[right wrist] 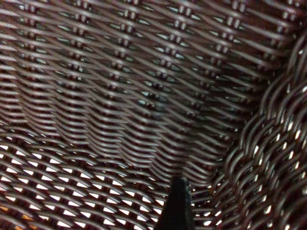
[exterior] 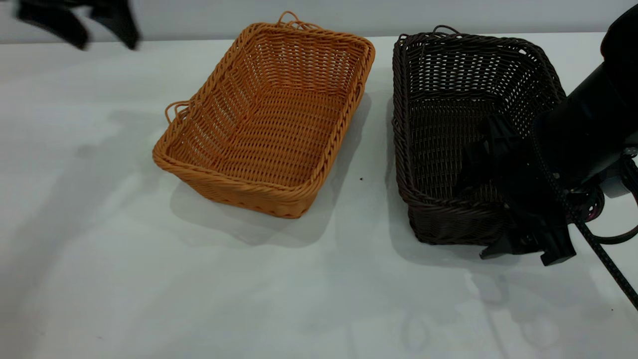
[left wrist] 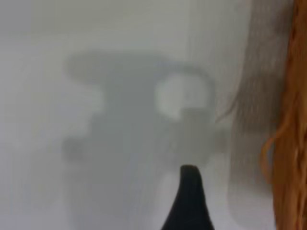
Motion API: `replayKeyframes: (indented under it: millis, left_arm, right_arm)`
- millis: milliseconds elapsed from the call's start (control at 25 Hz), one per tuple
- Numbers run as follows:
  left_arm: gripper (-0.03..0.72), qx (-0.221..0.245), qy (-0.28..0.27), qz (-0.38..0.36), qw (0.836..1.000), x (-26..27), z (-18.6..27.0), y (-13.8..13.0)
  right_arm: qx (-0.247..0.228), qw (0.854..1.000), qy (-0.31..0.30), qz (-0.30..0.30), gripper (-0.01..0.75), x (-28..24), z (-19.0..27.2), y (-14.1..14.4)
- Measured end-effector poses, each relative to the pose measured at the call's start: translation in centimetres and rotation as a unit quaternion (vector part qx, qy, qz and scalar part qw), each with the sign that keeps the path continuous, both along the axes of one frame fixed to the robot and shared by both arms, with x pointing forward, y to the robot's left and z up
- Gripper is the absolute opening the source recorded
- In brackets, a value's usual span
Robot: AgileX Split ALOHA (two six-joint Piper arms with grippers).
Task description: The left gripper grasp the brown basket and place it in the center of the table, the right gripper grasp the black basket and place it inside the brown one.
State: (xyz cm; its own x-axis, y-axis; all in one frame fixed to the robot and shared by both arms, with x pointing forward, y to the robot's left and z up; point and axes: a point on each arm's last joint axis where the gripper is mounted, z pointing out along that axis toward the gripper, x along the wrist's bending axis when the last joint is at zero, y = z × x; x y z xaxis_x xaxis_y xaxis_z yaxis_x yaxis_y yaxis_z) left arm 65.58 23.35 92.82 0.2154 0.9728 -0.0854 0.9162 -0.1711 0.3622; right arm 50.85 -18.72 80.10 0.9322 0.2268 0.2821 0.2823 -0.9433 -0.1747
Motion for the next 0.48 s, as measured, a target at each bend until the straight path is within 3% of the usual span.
replayKeyframes:
  millis: [280,480]
  left_arm:
    - [0.540,0.001,0.034,-0.057,0.998,3.7,-4.2,-5.2]
    - [0.540,0.006,0.050,-0.076,0.996,4.2,-7.9,-7.4]
  right_arm:
    - [-0.003,1.000,0.000,-0.002,0.594,0.0,0.0,-0.1]
    - [-0.006,1.000,0.000,-0.001,0.594,0.0,0.0,-0.1]
